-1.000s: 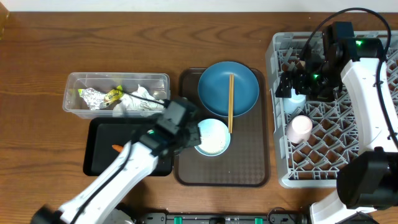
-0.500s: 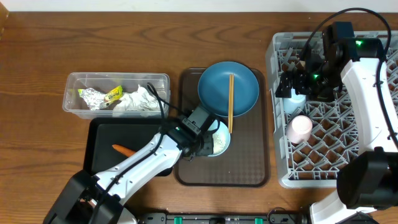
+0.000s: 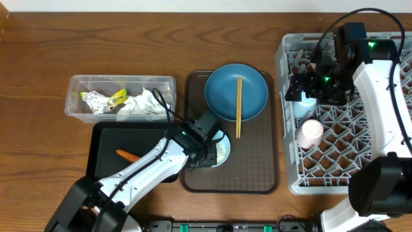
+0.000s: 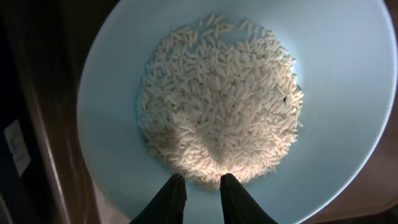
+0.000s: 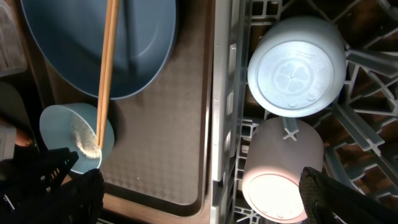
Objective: Sort waste into correct bins and load items into the dishwasher rack
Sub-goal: 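Move the left gripper over the rice bowl and grasp its rim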
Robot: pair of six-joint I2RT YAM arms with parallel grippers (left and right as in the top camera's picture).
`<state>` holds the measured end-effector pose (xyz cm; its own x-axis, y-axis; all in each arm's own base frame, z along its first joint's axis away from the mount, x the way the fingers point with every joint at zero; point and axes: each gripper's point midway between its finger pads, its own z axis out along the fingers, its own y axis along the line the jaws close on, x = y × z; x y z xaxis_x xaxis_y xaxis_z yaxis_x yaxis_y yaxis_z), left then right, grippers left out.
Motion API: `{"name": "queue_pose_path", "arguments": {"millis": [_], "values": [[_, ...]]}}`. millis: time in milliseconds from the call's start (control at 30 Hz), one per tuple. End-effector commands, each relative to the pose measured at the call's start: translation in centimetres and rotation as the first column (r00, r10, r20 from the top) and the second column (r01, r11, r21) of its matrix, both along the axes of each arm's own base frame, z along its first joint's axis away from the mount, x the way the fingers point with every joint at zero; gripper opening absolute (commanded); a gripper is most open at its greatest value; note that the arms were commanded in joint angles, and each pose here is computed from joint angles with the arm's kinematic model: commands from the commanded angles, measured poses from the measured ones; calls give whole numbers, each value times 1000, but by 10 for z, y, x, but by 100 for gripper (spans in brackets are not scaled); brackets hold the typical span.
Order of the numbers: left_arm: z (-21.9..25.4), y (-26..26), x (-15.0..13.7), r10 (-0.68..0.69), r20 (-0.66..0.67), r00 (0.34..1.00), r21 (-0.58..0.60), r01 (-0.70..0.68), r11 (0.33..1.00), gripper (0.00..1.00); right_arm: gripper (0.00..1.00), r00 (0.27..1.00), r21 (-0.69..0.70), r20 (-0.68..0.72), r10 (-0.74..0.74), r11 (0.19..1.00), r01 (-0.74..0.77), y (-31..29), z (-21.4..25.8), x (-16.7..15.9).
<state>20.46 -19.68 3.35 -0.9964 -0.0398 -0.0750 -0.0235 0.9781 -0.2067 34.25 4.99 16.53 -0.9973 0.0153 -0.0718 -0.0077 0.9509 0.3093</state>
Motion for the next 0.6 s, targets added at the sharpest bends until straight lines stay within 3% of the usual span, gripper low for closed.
{"name": "queue_pose_path", "arguments": {"millis": [0, 333, 567], "values": [[0, 2, -1, -17, 0, 1000, 10, 17, 1000, 24, 99, 1000, 6, 8, 8, 1000, -8, 2, 2, 3], [46, 5, 31, -29, 163, 986, 63, 19, 998, 27, 99, 1000, 6, 8, 8, 1000, -8, 2, 2, 3], [62, 0, 34, -27, 209, 978, 23, 23, 999, 31, 99, 1000, 6, 8, 8, 1000, -8, 2, 2, 3]]}}
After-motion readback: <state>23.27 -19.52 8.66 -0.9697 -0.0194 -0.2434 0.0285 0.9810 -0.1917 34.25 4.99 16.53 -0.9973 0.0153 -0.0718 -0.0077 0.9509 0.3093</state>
